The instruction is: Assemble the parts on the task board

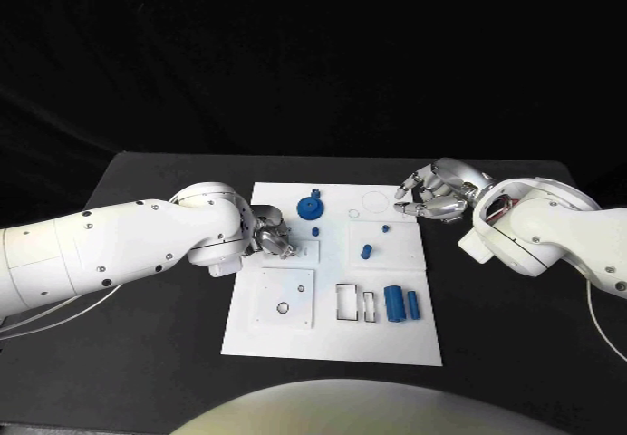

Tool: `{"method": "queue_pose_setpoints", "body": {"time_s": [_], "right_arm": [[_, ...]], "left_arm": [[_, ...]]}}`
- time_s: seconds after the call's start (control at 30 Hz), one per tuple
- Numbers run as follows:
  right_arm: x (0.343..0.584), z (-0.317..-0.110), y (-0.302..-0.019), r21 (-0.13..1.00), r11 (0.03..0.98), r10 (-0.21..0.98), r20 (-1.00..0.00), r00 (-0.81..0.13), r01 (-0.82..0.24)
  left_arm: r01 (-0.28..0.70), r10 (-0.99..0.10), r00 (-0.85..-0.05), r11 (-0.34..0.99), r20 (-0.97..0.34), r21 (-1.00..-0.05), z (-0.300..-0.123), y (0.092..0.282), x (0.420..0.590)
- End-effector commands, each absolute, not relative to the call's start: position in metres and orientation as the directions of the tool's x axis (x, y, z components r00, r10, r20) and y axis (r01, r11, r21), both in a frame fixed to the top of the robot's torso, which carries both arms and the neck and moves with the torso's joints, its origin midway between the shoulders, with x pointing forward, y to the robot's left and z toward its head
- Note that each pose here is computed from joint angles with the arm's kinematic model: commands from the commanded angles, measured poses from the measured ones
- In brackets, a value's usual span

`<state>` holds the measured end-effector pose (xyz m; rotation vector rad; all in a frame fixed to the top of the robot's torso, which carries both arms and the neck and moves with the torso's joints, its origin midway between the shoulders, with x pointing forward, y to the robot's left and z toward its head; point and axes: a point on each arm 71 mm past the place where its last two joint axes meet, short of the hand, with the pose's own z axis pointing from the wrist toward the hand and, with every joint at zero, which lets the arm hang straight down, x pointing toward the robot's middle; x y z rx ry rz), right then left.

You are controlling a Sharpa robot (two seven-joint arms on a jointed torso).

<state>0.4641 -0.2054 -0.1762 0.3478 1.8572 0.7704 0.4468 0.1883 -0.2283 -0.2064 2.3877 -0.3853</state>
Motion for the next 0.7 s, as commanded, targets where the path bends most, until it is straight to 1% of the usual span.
{"method": "queue_pose_setpoints", "body": {"time_s": [0.03,0.7], "right_arm": [[0.4635,-0.1769,-0.2047,0.644,0.755,0.550,-0.722,-0.419,-0.119],[0.4635,-0.1769,-0.2050,0.645,0.755,0.551,-0.722,-0.418,-0.119]], "left_arm": [[-0.051,-0.243,-0.760,0.947,-0.602,-0.318,-0.2316,0.1889,0.4456],[-0.058,-0.246,-0.763,0.947,-0.598,-0.316,-0.2323,0.1903,0.4470]]}}
